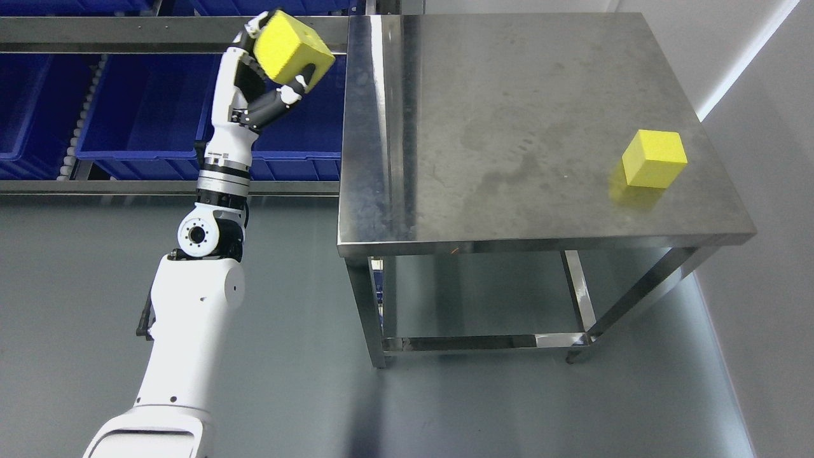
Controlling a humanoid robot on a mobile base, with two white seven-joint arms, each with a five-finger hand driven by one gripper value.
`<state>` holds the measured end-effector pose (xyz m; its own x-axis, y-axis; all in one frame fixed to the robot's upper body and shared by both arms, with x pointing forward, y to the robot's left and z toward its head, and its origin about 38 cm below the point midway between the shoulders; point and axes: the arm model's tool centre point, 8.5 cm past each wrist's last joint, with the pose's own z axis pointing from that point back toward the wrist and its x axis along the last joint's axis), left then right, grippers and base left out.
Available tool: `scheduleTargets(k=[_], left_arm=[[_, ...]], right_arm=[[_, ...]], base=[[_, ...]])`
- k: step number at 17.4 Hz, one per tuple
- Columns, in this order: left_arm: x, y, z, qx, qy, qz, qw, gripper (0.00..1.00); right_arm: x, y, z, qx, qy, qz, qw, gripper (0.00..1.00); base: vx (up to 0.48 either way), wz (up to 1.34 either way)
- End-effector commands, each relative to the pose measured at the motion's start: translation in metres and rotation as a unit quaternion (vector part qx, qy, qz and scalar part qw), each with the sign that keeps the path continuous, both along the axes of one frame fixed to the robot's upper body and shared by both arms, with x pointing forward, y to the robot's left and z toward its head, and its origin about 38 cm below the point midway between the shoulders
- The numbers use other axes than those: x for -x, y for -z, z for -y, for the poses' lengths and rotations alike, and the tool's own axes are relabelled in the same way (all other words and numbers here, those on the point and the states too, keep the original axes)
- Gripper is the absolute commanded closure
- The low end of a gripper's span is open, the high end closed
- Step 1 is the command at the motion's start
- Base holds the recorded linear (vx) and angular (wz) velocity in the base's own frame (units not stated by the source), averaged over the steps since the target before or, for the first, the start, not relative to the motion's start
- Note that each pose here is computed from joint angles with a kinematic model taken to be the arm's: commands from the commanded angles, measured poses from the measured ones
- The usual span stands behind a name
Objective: Move yellow foam block to right shelf middle
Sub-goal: 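Lift the held cube up off the table with the left hand, then hold the cube raised in the left hand while turning toward the shelving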
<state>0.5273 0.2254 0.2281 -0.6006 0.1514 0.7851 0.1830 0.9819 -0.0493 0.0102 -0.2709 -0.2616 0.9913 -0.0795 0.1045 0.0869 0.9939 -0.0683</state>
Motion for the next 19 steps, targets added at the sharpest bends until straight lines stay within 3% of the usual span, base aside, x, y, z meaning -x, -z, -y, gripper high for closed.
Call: scheduleTargets(k=[1,19], left_arm=[[0.019,0.018,-0.037,0.070,-0.056,-0.002,0.996,0.57],[0.037,0.035,-0.039,0.068,-0.055,-0.023,0.996,0.57]], right_arm=[[-0.007,-0.001,0.012,0.010,-0.001,0.009,1.000,0.00],[-0.008,-0.001,0.012,0.010,-0.001,0.010,1.000,0.00]], base=[[0.000,0.00],[0.013,0.09]])
